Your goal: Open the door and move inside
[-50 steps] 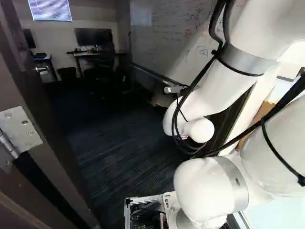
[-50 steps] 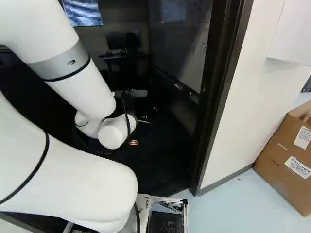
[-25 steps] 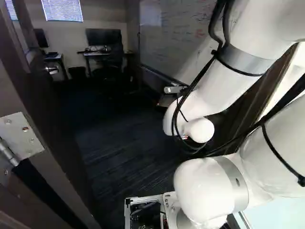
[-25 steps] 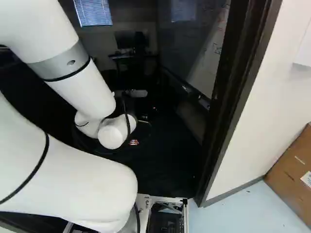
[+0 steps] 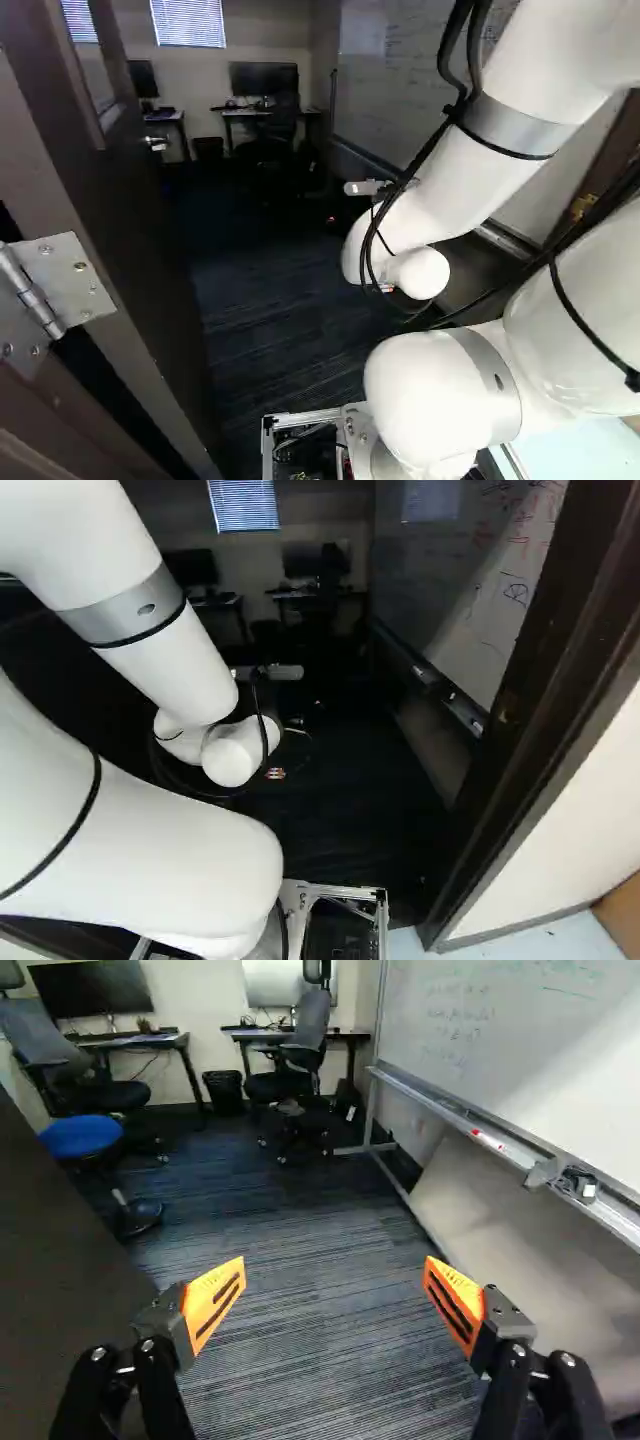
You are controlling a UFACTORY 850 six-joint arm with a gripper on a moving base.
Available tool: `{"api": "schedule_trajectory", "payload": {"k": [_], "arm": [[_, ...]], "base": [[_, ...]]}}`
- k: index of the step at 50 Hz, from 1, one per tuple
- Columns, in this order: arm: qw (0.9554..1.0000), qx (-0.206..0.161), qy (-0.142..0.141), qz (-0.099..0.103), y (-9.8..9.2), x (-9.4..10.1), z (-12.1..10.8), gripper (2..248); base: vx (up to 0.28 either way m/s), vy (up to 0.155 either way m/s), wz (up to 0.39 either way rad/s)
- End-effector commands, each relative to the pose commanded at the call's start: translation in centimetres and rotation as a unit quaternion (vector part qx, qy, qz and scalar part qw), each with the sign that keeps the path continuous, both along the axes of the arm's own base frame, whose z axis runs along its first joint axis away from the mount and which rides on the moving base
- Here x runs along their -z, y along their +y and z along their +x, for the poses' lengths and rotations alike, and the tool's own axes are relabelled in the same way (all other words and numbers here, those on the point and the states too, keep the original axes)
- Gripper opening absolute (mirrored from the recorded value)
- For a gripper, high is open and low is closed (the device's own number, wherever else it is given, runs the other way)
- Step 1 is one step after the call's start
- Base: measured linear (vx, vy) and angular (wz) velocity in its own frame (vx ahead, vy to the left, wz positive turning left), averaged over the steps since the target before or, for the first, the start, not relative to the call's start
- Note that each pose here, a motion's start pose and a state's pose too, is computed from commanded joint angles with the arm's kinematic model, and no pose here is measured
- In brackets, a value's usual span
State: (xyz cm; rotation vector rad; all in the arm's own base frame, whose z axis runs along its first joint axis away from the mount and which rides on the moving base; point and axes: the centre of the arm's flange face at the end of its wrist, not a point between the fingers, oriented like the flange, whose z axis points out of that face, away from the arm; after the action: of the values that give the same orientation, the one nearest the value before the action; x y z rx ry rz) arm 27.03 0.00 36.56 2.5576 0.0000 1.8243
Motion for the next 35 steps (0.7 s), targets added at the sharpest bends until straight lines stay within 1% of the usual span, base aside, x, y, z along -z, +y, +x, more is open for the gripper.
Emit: {"api": "schedule_trajectory", "payload": {"k": [14, 35], "arm": [[1.0000, 0.000, 0.000, 0.000, 0.00, 0.00, 0.00, 247], [1.0000, 0.000, 0.000, 0.000, 0.00, 0.00, 0.00, 247]], "base": [[0.103, 0.019, 0.290], [0.088, 0.022, 0.248]]}}
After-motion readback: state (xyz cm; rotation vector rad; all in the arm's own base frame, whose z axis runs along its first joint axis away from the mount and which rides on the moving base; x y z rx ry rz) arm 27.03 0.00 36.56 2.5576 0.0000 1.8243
